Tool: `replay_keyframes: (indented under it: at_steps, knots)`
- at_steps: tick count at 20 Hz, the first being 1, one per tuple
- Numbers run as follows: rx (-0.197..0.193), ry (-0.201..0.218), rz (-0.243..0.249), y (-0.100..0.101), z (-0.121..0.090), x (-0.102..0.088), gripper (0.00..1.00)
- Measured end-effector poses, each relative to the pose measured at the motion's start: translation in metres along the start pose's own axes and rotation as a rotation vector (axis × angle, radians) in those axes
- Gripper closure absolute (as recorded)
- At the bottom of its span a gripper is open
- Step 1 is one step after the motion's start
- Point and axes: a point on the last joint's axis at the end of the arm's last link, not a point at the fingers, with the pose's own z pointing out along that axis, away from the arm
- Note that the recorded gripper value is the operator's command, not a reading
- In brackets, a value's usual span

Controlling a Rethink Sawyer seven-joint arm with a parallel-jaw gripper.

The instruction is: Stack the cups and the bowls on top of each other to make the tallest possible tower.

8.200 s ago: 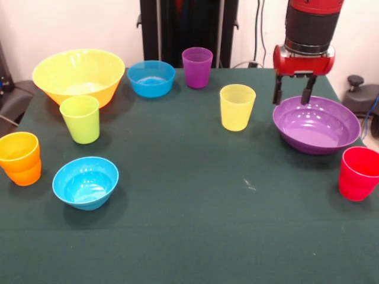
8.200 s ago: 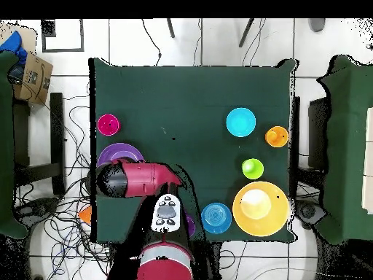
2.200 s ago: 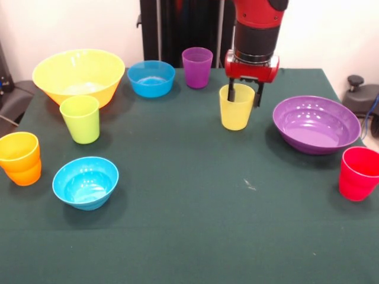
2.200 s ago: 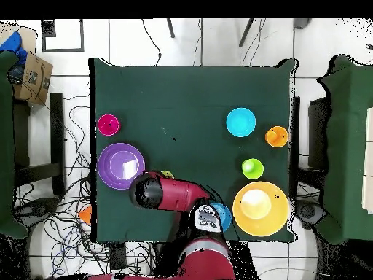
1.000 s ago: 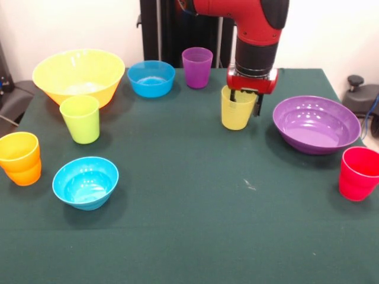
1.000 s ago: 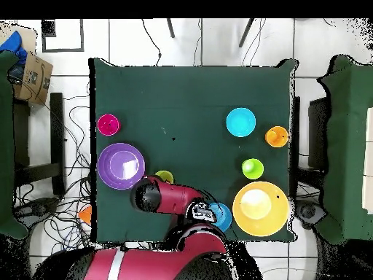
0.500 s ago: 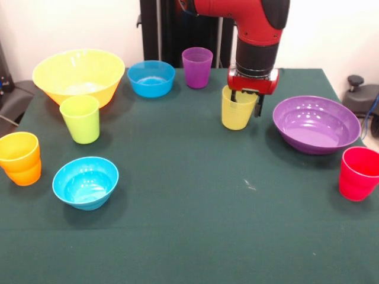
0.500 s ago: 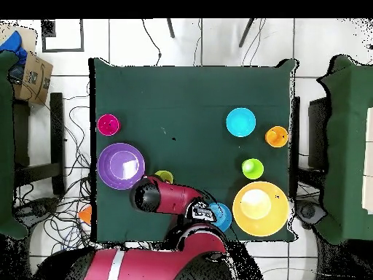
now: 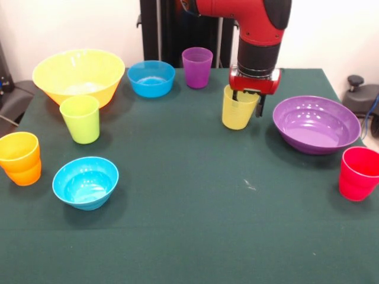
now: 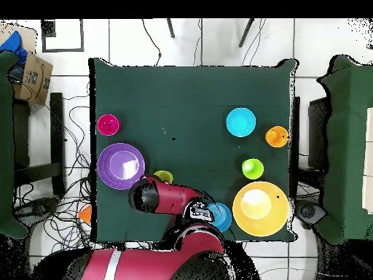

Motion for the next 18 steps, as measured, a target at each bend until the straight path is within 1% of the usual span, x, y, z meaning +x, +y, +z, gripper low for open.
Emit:
replay_keyframes:
  at_steps: [10, 18]
  knots:
    - [0.0, 0.001, -0.006, 0.0023, 0.0008, 0.0018, 0.0]
    - [0.0, -0.004, -0.005, 0.0015, 0.0005, -0.0013, 0.0]
